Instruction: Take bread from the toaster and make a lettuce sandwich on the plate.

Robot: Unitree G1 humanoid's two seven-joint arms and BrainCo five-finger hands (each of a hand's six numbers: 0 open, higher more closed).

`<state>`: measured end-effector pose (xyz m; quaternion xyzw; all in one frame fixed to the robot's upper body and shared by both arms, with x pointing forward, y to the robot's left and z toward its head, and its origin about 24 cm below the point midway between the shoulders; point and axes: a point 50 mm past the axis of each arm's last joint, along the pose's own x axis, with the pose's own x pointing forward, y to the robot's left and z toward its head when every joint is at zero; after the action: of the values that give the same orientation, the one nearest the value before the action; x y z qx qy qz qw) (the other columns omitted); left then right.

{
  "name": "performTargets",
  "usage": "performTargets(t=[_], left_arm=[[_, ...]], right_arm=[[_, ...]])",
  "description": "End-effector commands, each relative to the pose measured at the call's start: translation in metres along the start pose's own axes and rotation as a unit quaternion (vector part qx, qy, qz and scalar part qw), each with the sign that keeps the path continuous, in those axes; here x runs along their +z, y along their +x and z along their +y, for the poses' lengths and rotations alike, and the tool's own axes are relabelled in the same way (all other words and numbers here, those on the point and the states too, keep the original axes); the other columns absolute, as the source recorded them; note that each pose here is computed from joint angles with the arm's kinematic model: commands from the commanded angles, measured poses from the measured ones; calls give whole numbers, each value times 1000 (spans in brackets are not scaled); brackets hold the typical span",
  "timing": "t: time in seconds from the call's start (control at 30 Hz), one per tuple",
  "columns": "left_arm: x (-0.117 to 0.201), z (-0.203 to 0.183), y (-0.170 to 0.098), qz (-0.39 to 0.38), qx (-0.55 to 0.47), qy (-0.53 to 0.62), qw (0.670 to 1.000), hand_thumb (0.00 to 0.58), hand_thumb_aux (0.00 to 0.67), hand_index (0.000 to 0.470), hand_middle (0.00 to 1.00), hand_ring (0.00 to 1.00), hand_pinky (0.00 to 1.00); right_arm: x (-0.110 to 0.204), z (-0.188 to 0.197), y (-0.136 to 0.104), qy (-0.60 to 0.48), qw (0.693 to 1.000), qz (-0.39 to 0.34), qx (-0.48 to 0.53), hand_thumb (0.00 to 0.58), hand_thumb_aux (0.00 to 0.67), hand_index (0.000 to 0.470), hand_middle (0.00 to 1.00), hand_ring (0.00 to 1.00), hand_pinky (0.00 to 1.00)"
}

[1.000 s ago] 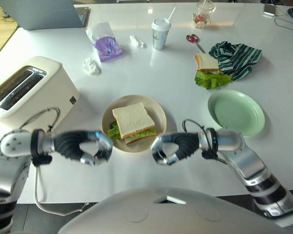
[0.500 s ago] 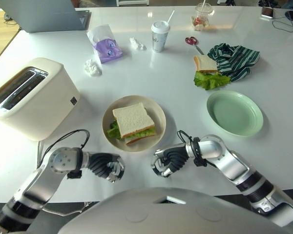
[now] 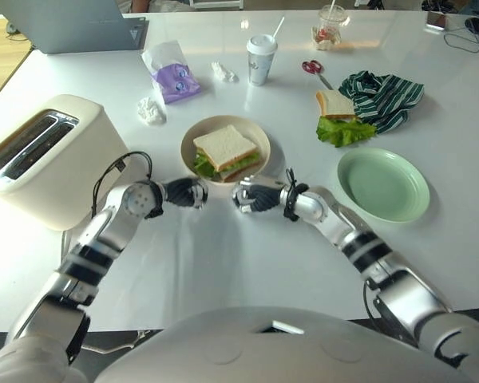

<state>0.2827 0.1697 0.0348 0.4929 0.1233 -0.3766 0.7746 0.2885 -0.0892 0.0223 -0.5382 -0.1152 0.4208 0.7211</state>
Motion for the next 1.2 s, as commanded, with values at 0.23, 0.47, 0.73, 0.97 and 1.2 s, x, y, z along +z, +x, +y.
performTargets(t=[0.23,0.47,0.73,0.97,1.2], left_arm=[[18,62,12,-36,222,9,974,580,670,470,1000,1000,1000],[81,75,-76,-249,263,-144,921,472,381,267,0,0,0],[84,71,-106,-329,314,-291,842,0,0,0,0,0,0],[83,61,-108,-334,324,-295,834,0,0,0,0,0,0],[85,59,-105,-341,328,-298,829,0,0,0,0,0,0]], right_arm=[[-34,-57,14,-225,962,54,-145,580,670,470,1000,1000,1000],[-6,-98,-48,-162,949,-9,-270,580,670,470,1000,1000,1000],[15,-103,-105,186,924,-41,-331,0,0,0,0,0,0],[22,-100,-105,210,923,-40,-319,0,0,0,0,0,0],[26,-102,-107,221,915,-32,-336,0,0,0,0,0,0]])
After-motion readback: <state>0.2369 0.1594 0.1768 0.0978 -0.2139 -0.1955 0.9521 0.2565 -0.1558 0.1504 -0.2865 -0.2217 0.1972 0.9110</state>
